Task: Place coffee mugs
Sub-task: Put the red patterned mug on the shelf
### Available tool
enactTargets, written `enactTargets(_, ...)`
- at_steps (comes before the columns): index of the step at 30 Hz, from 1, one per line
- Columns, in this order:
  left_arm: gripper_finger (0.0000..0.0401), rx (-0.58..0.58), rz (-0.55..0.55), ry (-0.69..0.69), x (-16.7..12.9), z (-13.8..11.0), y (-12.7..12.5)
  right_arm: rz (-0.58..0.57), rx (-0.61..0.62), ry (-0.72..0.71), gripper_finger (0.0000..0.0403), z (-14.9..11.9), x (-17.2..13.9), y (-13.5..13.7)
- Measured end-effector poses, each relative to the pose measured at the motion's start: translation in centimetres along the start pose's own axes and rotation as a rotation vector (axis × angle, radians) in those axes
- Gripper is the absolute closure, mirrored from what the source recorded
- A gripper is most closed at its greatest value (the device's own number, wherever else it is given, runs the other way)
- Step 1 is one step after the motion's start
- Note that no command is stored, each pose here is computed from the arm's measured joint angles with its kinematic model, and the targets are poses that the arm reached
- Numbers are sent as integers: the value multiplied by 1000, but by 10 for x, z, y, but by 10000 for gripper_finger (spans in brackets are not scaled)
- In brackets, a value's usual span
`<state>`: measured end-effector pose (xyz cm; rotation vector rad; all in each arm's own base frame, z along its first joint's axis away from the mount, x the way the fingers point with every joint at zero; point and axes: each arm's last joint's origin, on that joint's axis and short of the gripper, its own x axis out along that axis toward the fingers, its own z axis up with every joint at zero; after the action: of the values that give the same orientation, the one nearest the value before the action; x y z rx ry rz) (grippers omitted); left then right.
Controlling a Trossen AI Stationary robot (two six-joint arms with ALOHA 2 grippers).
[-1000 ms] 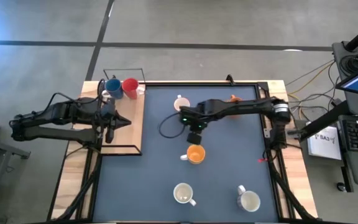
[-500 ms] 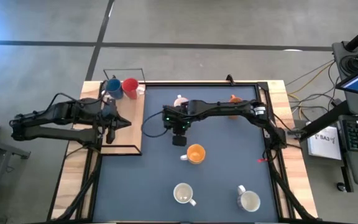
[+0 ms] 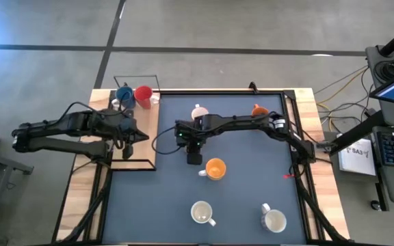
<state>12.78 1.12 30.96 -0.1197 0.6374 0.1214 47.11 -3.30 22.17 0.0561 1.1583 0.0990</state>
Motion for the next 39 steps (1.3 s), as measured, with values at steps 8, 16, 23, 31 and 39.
enactTargets(8, 384, 35, -16, 32, 14, 5, -1, -3, 4, -71, 271, 3, -45, 8)
enactTargets(16, 310, 66, -38, 124, 47, 10, -3, -9, 71, -60, 265, -12, -95, 17)
enactTargets(23, 271, 225, -77, 107, 78, 19, -5, -34, 175, 0, 268, -44, -109, 26)
enactTargets(31, 273, 346, -56, 87, 120, 26, -6, -89, 306, 52, 262, -94, -106, 33)
enactTargets(39, 274, 411, -61, 138, 157, 20, -6, -95, 401, 75, 263, -131, -100, 35)
